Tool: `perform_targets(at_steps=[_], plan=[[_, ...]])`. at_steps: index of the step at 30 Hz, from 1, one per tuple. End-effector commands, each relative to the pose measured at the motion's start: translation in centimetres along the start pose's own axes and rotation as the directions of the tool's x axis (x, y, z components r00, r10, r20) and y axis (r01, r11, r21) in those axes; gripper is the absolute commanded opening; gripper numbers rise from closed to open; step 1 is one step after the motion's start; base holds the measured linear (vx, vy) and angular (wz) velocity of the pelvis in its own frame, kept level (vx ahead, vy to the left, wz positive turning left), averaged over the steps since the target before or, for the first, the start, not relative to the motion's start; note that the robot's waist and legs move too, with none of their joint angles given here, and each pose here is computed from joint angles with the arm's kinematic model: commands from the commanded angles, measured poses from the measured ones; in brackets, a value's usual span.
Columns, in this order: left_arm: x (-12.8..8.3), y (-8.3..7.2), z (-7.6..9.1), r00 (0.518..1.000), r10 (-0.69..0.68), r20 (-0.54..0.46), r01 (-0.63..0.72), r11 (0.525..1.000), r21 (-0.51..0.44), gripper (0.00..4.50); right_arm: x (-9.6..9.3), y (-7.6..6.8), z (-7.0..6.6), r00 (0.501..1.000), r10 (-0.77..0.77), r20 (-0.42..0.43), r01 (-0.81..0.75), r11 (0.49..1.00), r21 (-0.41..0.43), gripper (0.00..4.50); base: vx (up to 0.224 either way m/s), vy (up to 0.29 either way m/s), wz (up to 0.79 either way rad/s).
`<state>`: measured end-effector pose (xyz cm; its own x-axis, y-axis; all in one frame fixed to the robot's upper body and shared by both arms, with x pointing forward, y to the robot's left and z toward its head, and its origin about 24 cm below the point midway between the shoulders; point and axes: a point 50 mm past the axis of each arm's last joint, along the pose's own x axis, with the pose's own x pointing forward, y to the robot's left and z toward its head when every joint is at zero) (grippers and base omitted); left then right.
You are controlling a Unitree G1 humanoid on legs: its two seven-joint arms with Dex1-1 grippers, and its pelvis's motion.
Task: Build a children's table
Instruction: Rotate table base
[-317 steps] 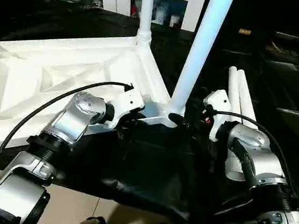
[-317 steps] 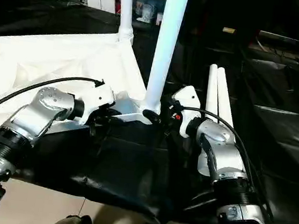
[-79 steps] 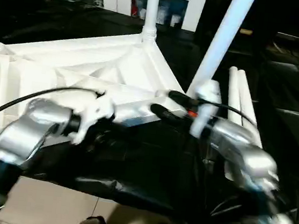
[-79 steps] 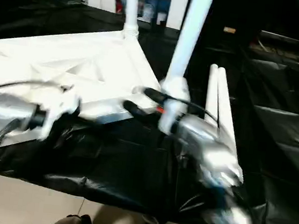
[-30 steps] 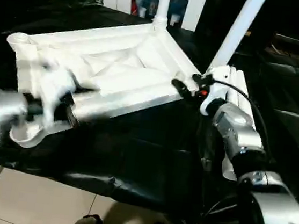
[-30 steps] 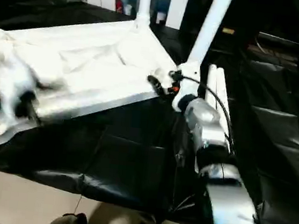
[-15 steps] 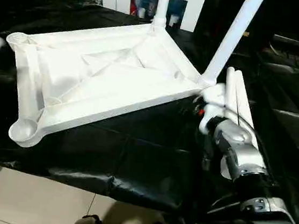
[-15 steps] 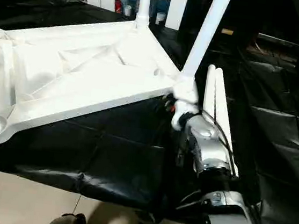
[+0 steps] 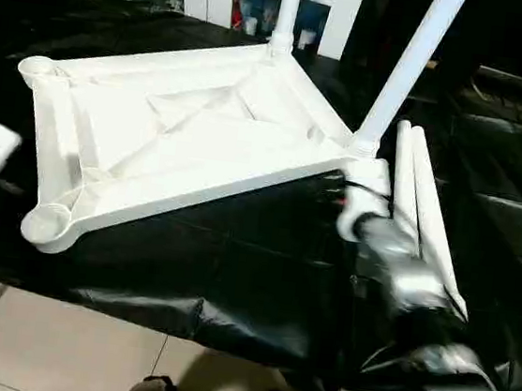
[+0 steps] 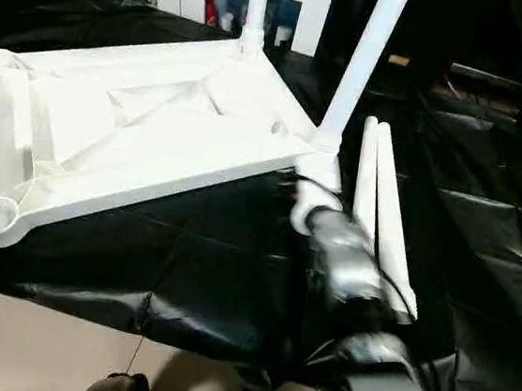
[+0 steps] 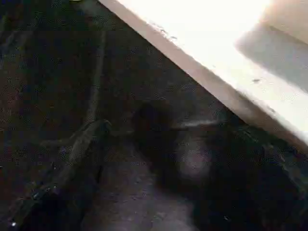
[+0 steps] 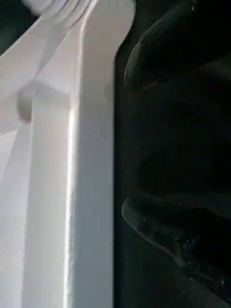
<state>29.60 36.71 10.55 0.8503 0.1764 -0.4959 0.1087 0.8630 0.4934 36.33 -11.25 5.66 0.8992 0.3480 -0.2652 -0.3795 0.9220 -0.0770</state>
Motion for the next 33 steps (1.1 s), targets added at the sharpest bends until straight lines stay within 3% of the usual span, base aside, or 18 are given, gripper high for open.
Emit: perform_targets(at_steps=[1,5,10,14,16,17,20,25,28,33], plan=[[0.2,-0.8,0.2,0.997,-0.078,0.004,0.078,0.997,0.008,4.44,0.3,0.0,0.1,1.000,-0.007,-0.007,0.007,1.000,-0.014,3.80,0.000,0.000,0.00],[-0.2,-1.6,0.5,0.981,-0.194,0.027,0.193,0.981,0.029,4.44,0.9,0.6,0.2,1.000,0.025,-0.019,-0.025,1.000,-0.009,3.80,0.000,0.000,0.00],[-1.9,-3.0,0.8,0.903,-0.430,0.014,0.427,0.900,0.092,4.44,1.6,1.5,0.0,0.995,0.084,-0.048,-0.086,0.996,-0.035,3.80,0.000,0.000,0.00],[-3.3,-4.5,1.1,0.809,-0.587,0.021,0.577,0.801,0.159,4.44,1.9,2.0,0.4,0.993,0.115,-0.035,-0.117,0.992,-0.045,3.80,0.000,0.000,0.00],[-4.4,-6.0,1.5,0.729,-0.684,0.018,0.671,0.720,0.178,4.44,2.0,2.4,0.8,0.988,0.151,-0.020,-0.152,0.987,-0.050,3.80,0.000,0.000,0.00],[-4.4,-6.0,1.5,0.728,-0.685,0.018,0.672,0.719,0.179,4.44,2.0,2.4,0.8,0.988,0.152,-0.019,-0.153,0.987,-0.050,3.80,0.000,0.000,0.00],[-5.0,-7.9,2.1,0.642,-0.765,0.050,0.744,0.637,0.202,4.44,2.1,3.1,1.0,0.977,0.215,0.001,-0.215,0.975,-0.053,3.80,0.000,0.000,0.00],[-5.2,-9.5,2.6,0.580,-0.812,0.056,0.786,0.577,0.222,4.44,2.1,3.5,1.1,0.965,0.261,0.018,-0.259,0.964,-0.067,3.80,0.000,0.000,0.00],[-5.4,-11.7,3.7,0.509,-0.858,0.072,0.820,0.509,0.261,4.44,2.0,3.9,1.1,0.945,0.326,0.039,-0.323,0.944,-0.064,3.80,0.000,0.000,0.00],[-5.2,-13.7,4.7,0.458,-0.885,0.079,0.838,0.460,0.292,4.44,1.8,4.5,1.2,0.919,0.389,0.062,-0.385,0.920,-0.072,3.80,0.000,0.000,0.00]])
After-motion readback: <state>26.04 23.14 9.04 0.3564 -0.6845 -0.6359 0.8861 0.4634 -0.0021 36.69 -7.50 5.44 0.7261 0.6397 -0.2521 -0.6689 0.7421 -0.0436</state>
